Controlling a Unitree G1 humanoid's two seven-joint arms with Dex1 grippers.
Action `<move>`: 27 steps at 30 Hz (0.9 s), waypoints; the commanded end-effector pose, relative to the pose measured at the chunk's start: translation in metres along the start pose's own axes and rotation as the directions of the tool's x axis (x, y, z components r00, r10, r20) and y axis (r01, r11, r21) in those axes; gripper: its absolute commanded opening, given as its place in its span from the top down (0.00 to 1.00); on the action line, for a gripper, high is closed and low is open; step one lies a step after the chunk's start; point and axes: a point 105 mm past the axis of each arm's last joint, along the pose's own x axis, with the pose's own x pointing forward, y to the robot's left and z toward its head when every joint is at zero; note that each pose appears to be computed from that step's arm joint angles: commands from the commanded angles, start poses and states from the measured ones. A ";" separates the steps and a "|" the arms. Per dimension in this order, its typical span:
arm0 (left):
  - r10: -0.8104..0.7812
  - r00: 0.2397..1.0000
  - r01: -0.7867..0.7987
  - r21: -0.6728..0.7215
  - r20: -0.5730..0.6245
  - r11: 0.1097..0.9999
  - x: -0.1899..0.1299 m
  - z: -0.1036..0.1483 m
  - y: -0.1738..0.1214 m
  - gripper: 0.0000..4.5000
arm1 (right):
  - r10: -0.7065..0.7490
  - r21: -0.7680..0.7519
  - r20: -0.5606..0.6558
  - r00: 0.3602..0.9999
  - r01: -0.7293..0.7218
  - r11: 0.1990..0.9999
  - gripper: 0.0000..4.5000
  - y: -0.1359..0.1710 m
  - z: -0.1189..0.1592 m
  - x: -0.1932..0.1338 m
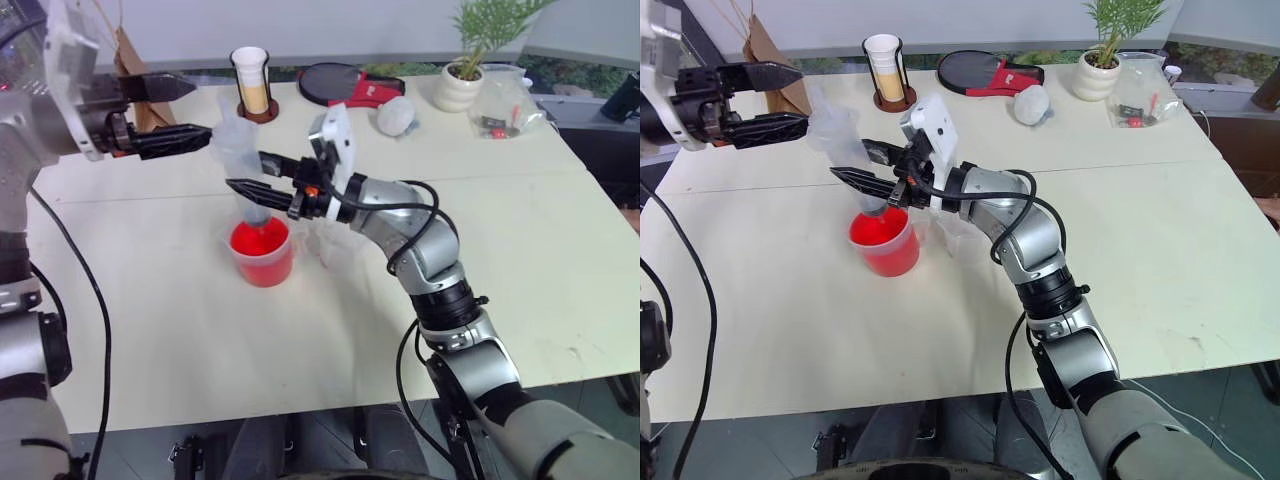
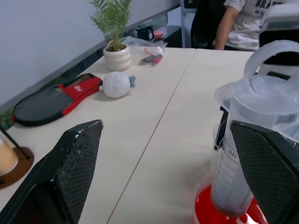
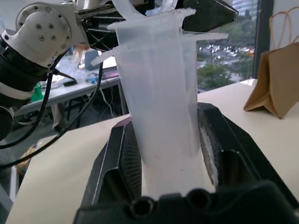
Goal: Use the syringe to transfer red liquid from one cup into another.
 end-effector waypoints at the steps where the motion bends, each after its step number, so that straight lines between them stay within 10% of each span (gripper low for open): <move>1: -0.042 0.996 0.036 0.071 0.082 0.997 0.003 0.029 -0.008 0.00 | 0.019 0.009 0.018 1.000 -0.019 1.000 0.69 0.007 0.003 0.006; 14: 0.047 0.999 -0.047 0.048 0.005 0.998 -0.039 0.023 0.000 0.00 | -0.010 0.078 0.039 0.999 0.007 0.997 0.69 0.004 0.006 0.007; 27: -0.075 0.995 0.073 0.024 0.072 0.997 -0.006 0.024 -0.023 0.00 | 0.020 0.092 0.021 1.000 -0.022 0.995 0.69 0.009 0.003 0.011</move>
